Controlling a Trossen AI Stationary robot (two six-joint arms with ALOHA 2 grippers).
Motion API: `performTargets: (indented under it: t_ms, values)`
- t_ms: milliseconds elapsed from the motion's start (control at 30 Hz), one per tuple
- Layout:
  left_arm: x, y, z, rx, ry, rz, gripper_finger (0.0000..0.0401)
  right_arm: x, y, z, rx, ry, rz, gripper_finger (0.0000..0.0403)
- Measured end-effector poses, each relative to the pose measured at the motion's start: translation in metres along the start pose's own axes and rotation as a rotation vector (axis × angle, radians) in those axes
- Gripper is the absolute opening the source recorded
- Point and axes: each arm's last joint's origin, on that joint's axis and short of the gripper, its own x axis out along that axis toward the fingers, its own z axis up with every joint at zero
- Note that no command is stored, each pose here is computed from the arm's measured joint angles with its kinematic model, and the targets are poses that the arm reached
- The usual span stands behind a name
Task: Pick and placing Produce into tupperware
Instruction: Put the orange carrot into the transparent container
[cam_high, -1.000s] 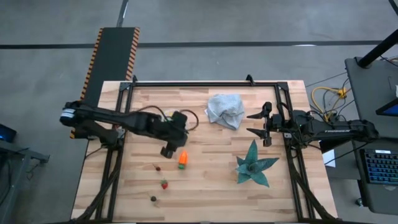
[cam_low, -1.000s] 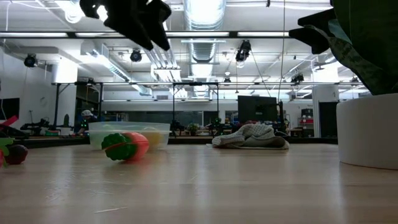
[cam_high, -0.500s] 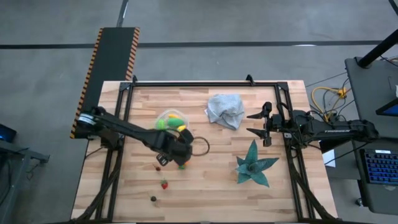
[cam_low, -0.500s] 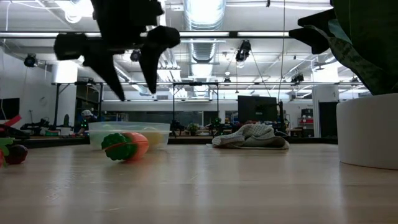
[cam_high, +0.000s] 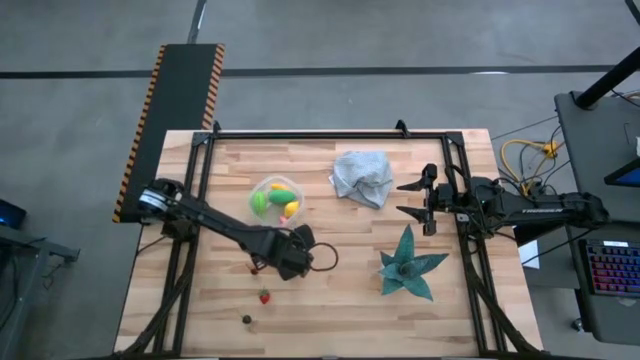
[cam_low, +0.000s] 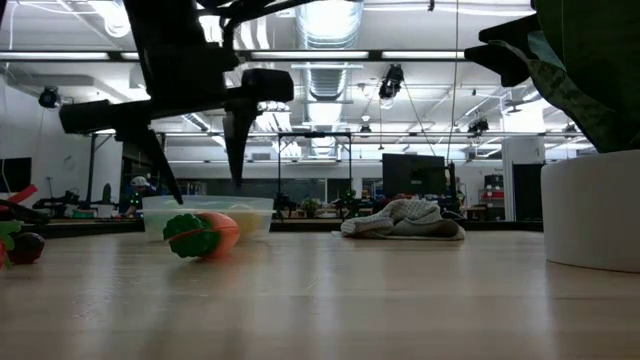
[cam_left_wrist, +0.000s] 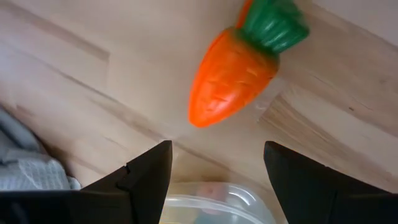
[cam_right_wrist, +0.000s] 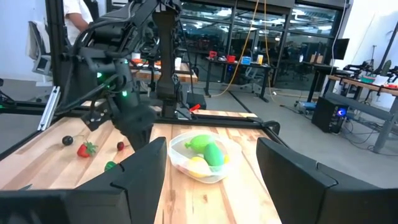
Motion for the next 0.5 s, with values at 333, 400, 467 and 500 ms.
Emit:
performTargets:
  t_ms: [333, 400, 467, 500]
  values:
    - [-0.001, -0.002, 0.012, 0.261, -0.056, 0.057, 0.0239, 0.000, 0.000, 0.000, 0.000, 0.000, 0.000, 0.0242]
    - [0.002, -0.005, 0.010, 0.315, -0.048, 0.043, 0.0239, 0.000, 0.000, 0.000, 0.000, 0.000, 0.000, 0.0242]
    - [0.005, -0.008, 0.010, 0.343, -0.049, 0.028, 0.0239, 0.000, 0.000, 0.000, 0.000, 0.000, 0.000, 0.0242]
    - [0.007, -0.010, 0.009, 0.351, -0.056, 0.016, 0.0239, 0.000, 0.000, 0.000, 0.000, 0.000, 0.000, 0.0242]
